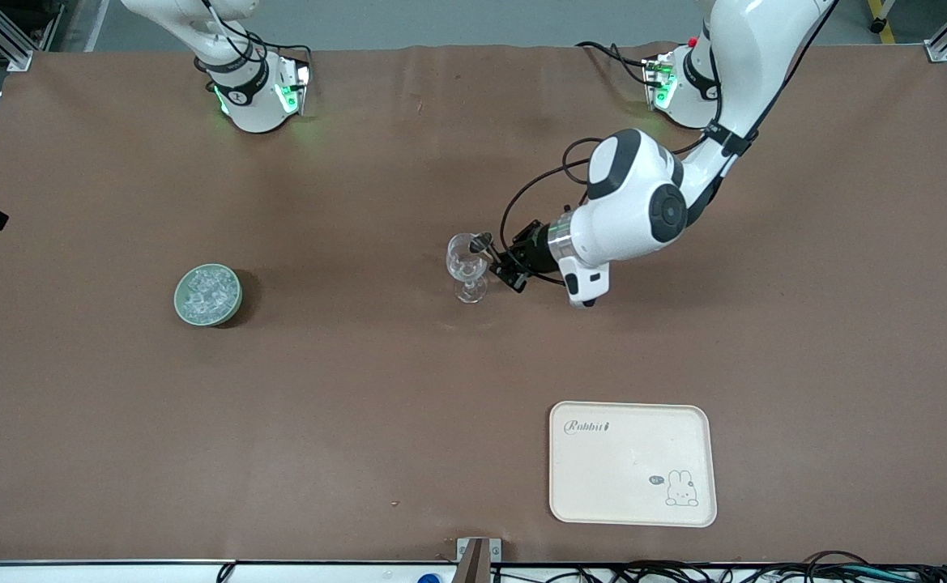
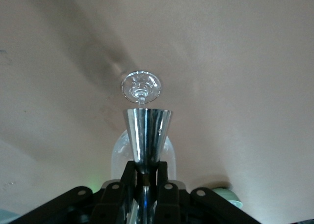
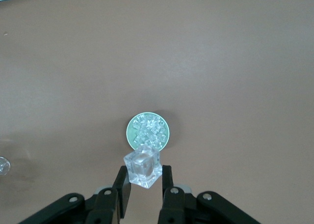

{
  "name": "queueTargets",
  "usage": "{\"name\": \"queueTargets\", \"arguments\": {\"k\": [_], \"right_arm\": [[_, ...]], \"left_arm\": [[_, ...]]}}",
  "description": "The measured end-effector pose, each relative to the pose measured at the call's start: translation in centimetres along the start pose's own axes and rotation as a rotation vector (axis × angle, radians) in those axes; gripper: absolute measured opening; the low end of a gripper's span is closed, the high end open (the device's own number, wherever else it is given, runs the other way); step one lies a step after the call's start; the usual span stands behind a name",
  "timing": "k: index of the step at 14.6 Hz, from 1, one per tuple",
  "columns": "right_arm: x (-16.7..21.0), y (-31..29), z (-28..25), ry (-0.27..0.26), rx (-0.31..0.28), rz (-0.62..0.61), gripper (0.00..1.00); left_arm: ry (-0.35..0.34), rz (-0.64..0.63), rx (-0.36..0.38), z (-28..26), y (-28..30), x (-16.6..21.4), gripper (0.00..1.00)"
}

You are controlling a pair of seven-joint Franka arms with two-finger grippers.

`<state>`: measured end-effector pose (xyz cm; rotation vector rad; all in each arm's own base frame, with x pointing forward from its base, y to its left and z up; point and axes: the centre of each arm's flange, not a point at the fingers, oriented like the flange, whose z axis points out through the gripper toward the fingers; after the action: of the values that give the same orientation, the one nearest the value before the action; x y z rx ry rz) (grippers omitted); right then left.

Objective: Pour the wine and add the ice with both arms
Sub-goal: 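Tilt the jigger with the left gripper to pour into the glass, then withdraw the left gripper while the right gripper brings the ice over the glass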

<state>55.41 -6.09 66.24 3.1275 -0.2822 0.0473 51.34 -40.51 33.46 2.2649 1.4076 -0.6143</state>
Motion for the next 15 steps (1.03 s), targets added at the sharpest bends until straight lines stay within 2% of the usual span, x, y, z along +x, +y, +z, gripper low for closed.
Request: {"name": "queueTargets", "arguments": {"k": [4,8,12,15], "right_arm": [[0.0,0.0,0.0,0.000,0.000,0.000,0.30],[0.0,0.0,0.0,0.000,0.001,0.000,0.30],[0.0,-0.1,0.0,-0.001,0.004,0.000,0.30],[0.0,-0.1,0.0,-0.001,0.006,0.000,0.30]], "left_arm": [[0.054,0.064,0.008,0.1,0.0,-0.8,0.21],[0.119,0.075,0.006,-0.1,0.2,-1.8,0.21],[0.119,0.070,0.008,-0.1,0.2,-2.2,0.21],[0.046,0.006,0.007,-0.5,0.3,-1.5,0.21]]}}
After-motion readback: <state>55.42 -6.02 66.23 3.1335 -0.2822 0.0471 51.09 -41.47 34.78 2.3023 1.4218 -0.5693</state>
